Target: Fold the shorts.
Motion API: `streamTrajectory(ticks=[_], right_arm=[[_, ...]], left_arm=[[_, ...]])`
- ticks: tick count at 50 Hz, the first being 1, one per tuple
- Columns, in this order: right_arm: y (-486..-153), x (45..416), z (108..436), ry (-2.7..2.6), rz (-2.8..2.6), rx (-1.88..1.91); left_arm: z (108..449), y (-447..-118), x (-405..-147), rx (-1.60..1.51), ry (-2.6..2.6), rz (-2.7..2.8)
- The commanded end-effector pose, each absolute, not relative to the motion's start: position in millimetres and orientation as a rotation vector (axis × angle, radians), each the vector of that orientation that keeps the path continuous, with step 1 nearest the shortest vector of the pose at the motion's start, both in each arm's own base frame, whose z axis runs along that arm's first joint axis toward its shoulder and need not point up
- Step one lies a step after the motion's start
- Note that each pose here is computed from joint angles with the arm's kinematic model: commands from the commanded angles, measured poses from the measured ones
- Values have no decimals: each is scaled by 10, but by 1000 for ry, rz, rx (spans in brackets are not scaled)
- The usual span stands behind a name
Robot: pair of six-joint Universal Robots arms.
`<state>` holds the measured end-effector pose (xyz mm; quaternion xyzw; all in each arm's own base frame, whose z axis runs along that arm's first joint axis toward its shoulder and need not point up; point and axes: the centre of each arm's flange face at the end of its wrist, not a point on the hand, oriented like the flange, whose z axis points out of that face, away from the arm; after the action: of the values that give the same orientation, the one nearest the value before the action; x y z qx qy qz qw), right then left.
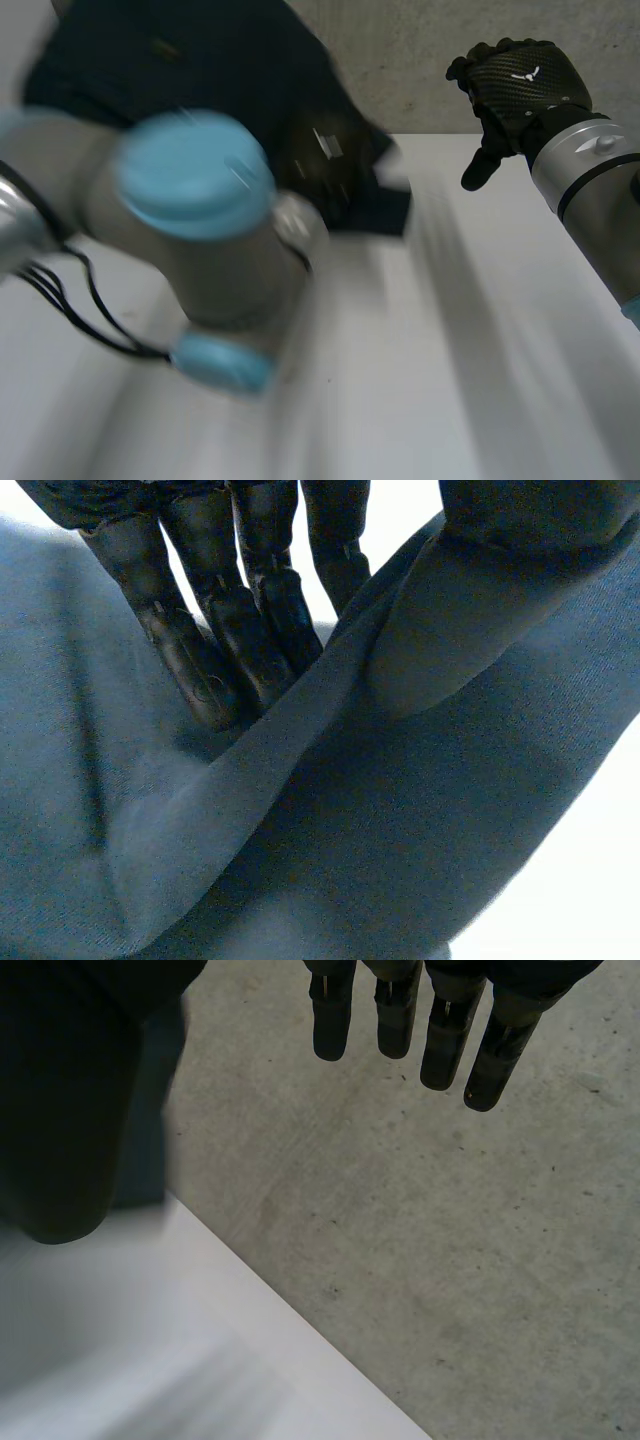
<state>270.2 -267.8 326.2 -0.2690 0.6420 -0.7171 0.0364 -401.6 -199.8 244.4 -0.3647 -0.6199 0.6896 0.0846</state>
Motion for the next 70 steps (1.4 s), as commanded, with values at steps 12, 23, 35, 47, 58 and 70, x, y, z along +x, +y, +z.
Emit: streamTrajectory(ticks=[12,23,35,47,58,70], right_arm=[[-2744,2659,3273,1978,-2219,-811],[-2744,2781,2959,2037,-2033,-983],[-2834,2991,1954,2269,-1530,-1139],[-2859,3088,1717,2268,-1518,-1156],[-2114,3695,2347,1932,-1407,-959],[-1846,4245,2090,1736,-1161,-805]], left_arm=[[2384,-1397,-3570,-1268,-1966,1878],[2753,-1967,-3089,-970,-2036,2120],[2477,-2208,-2900,-750,-2193,1995],[2189,-2000,-2834,-772,-2274,1874],[2413,-2203,-2580,-591,-2323,2013],[2830,-2401,-2156,-348,-2297,2221]])
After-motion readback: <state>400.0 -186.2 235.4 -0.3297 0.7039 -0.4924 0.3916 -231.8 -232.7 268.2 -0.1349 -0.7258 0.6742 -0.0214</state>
